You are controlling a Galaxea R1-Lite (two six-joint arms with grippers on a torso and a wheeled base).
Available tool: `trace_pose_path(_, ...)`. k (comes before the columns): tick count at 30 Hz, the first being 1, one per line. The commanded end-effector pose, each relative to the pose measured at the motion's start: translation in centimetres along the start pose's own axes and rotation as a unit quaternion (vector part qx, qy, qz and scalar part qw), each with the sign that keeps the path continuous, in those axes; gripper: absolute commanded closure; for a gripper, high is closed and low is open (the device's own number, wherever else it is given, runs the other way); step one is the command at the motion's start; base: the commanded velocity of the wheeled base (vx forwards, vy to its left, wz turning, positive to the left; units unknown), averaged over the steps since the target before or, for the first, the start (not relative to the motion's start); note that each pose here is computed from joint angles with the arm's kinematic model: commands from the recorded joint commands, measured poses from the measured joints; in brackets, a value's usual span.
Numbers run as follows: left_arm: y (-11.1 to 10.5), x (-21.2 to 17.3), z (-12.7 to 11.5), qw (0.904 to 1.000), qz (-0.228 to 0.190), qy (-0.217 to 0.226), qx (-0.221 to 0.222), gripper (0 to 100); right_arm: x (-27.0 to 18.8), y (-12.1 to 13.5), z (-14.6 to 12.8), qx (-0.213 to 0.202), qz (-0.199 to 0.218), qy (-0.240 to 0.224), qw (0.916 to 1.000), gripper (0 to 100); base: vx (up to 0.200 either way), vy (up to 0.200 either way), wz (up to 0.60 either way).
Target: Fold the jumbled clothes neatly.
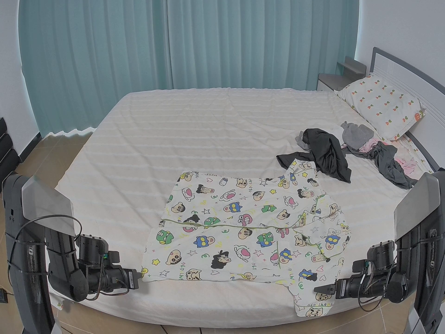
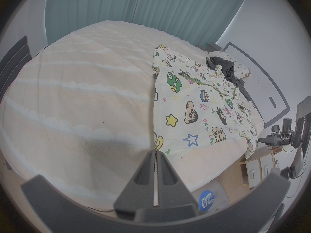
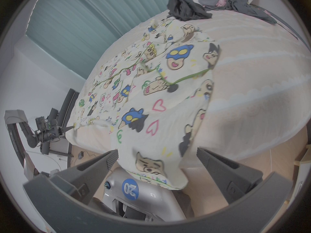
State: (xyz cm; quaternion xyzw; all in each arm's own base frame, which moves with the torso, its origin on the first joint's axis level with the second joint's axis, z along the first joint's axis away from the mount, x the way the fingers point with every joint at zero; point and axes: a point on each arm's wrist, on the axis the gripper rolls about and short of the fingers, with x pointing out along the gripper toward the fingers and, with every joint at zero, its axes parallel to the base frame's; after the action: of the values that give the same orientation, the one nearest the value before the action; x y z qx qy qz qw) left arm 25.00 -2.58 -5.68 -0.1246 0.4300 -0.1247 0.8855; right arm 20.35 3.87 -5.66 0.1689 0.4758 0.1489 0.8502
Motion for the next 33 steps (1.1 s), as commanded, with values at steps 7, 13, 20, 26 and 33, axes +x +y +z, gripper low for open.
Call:
trace_pose_path(7,-0.2,-0.4,-0.4,0.9993,-0.015,0.008,-0.034,100,1.0,0.6,-0.9,-0.027,-0.016,0.004,0.9995,100,0.0,0.0,0.0)
trace_pose_path(13,-0.4,-1.2,-0.9,0.9982,-0.021,0.003,-0.055,100,1.6,0.8,-1.5,-0.046,-0.052,0.006,0.9976,100,0.0,0.0,0.0)
trace_pose_path(20,-0.8,-2.1,-1.3,0.998,-0.028,-0.011,-0.055,100,1.4,0.5,-1.4,-0.038,-0.056,0.004,0.9977,100,0.0,0.0,0.0)
trace_pose_path(26,-1.1,-2.4,-1.9,0.9981,-0.032,-0.003,-0.052,100,0.2,-0.3,-1.0,-0.03,-0.06,0.017,0.9976,100,0.0,0.0,0.0)
trace_pose_path(33,-1.1,-2.6,-2.4,0.9978,-0.034,0.011,-0.056,100,-1.8,-1.2,-0.7,-0.033,-0.047,0.043,0.9974,100,0.0,0.0,0.0)
